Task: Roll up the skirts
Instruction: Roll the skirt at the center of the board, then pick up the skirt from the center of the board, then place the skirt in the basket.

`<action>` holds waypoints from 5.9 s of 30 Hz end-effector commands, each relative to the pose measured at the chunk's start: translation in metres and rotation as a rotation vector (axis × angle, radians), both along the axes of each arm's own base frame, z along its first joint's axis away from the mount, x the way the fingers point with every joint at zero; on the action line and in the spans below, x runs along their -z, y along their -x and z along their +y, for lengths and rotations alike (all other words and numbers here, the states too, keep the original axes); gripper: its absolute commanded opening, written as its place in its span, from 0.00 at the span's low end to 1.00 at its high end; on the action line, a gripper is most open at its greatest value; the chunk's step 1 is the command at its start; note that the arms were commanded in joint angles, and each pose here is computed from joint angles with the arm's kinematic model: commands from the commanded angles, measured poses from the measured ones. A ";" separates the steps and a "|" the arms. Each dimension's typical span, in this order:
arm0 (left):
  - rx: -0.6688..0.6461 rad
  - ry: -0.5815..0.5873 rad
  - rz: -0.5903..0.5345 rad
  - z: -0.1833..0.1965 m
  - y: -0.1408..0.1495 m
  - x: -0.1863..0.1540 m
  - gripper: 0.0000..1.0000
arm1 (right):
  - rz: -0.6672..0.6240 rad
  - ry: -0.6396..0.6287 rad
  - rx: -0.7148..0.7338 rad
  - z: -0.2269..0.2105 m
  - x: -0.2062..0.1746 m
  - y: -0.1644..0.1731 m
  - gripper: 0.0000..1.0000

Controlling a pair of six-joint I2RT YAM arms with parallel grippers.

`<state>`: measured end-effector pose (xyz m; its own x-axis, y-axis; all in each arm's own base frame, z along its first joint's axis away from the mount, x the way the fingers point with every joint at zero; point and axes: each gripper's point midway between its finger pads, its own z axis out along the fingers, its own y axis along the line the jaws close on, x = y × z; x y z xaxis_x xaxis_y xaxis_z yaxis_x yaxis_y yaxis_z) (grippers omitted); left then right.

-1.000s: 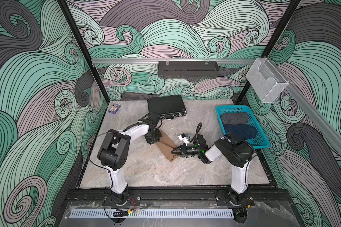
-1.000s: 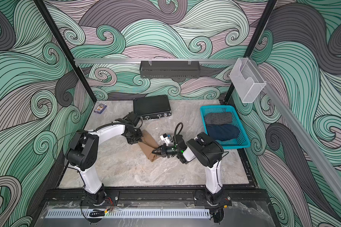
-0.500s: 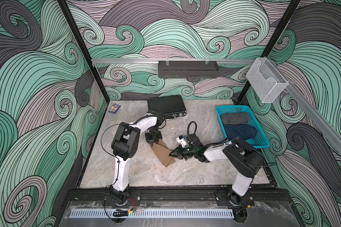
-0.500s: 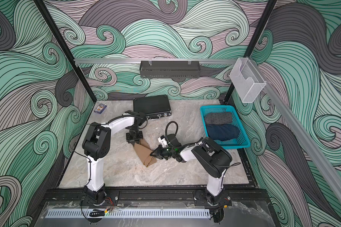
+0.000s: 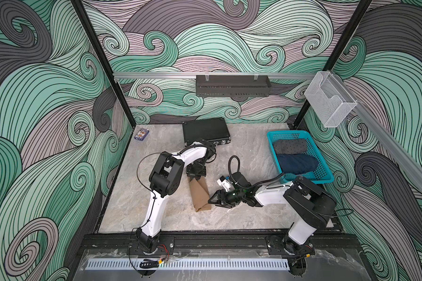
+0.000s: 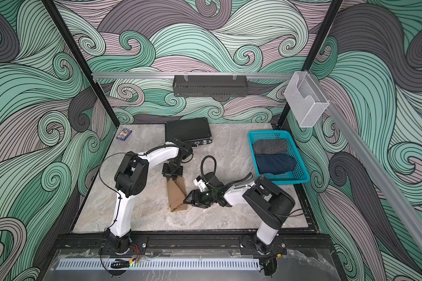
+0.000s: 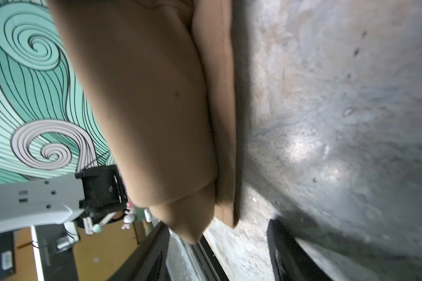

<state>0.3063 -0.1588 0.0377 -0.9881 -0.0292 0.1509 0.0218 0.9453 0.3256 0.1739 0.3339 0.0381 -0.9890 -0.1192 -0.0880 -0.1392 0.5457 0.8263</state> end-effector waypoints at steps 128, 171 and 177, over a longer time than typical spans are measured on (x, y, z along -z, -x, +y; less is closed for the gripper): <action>0.222 0.323 -0.622 0.046 0.068 -0.165 0.50 | -0.299 -0.128 1.005 -0.152 -0.117 -0.197 0.00; 0.271 0.454 -0.309 0.008 0.091 -0.091 0.48 | 0.071 0.164 1.517 -0.454 -0.014 -0.271 0.30; 0.268 0.432 -0.300 0.010 0.090 -0.087 0.48 | 0.021 0.141 1.506 -0.460 -0.031 -0.274 0.67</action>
